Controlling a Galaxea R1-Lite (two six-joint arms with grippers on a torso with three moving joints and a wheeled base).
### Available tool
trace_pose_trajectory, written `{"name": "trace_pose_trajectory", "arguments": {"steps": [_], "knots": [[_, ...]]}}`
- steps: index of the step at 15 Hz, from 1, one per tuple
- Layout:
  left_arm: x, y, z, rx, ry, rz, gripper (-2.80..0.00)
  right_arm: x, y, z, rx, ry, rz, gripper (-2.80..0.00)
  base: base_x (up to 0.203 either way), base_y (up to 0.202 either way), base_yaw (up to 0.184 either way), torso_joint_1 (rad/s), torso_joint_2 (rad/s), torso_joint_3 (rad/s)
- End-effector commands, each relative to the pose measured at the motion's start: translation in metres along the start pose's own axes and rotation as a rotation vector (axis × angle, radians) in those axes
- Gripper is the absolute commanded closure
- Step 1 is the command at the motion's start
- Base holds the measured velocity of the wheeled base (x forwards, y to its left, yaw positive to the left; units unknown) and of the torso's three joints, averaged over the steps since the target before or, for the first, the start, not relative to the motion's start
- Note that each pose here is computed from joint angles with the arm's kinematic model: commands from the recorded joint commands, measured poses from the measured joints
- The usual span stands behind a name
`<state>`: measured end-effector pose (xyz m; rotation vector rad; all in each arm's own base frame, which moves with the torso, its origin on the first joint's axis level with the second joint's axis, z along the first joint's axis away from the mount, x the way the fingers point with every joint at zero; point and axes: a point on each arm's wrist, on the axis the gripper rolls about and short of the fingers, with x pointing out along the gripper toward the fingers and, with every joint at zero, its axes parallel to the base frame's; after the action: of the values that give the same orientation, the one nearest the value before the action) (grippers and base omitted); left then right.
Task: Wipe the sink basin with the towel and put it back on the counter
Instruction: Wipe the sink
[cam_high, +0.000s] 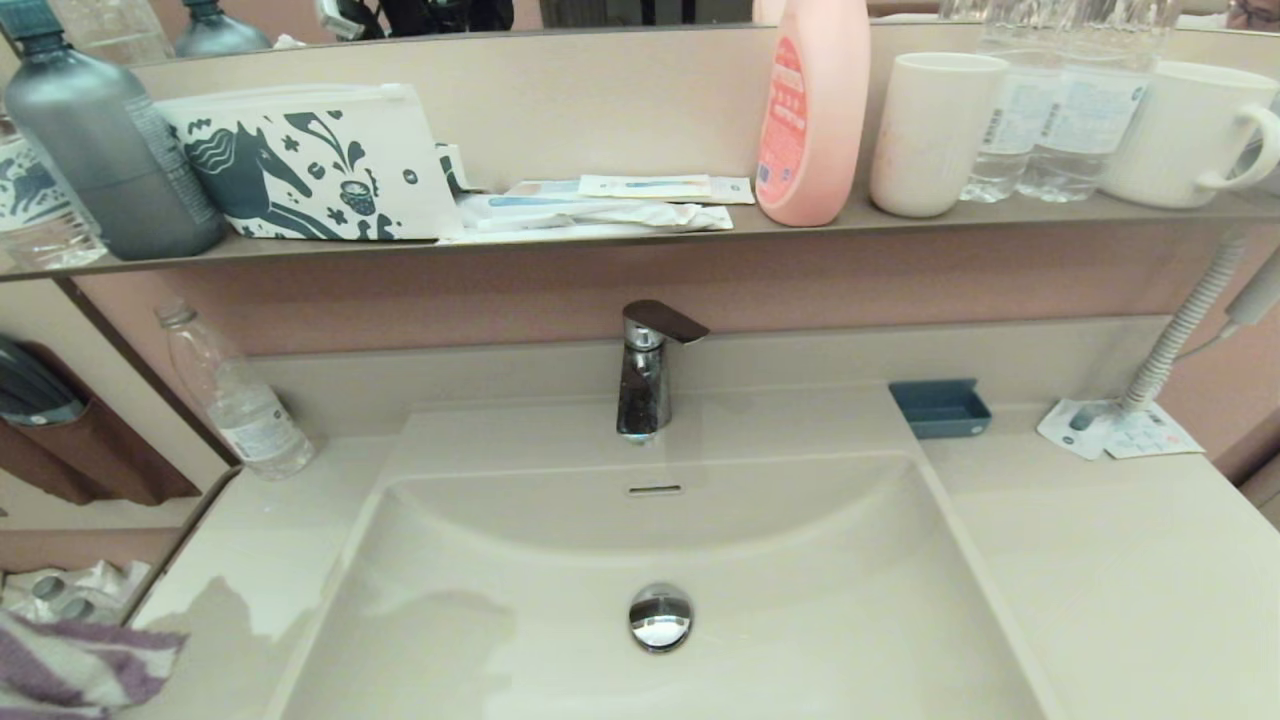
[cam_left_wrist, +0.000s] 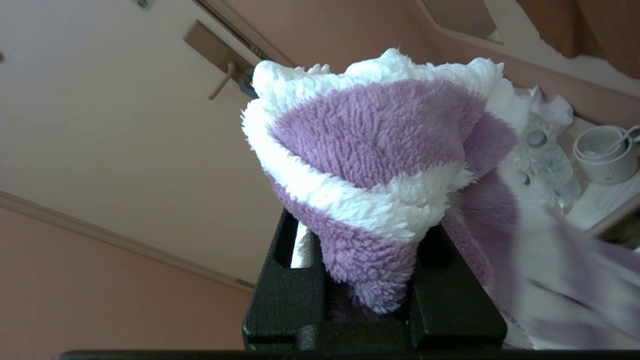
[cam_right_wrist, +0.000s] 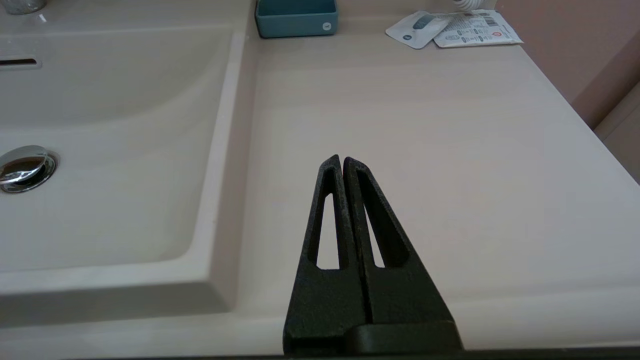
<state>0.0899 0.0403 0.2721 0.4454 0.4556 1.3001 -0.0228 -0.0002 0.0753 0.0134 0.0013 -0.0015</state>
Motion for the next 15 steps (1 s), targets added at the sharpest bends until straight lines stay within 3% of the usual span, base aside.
{"name": "trace_pose_trajectory", "arguments": {"steps": [1, 8, 15], "knots": [[0.006, -0.009, -0.008, 0.025, 0.037, 0.011, 0.00, 0.000, 0.000, 0.000, 0.000, 0.000, 0.000, 0.00, 0.000, 0.000, 0.000, 0.000, 0.00, 0.000], [0.015, -0.031, -0.027, 0.047, 0.093, -0.019, 0.00, 0.000, 0.000, 0.000, 0.000, 0.000, -0.001, 0.00, 0.000, 0.000, 0.000, 0.000, 0.00, 0.000], [0.021, -0.045, -0.030, -0.009, 0.123, -0.024, 0.00, 0.000, 0.000, 0.000, 0.000, 0.000, 0.000, 0.00, 0.000, 0.000, 0.000, 0.000, 0.00, 0.000]]}}
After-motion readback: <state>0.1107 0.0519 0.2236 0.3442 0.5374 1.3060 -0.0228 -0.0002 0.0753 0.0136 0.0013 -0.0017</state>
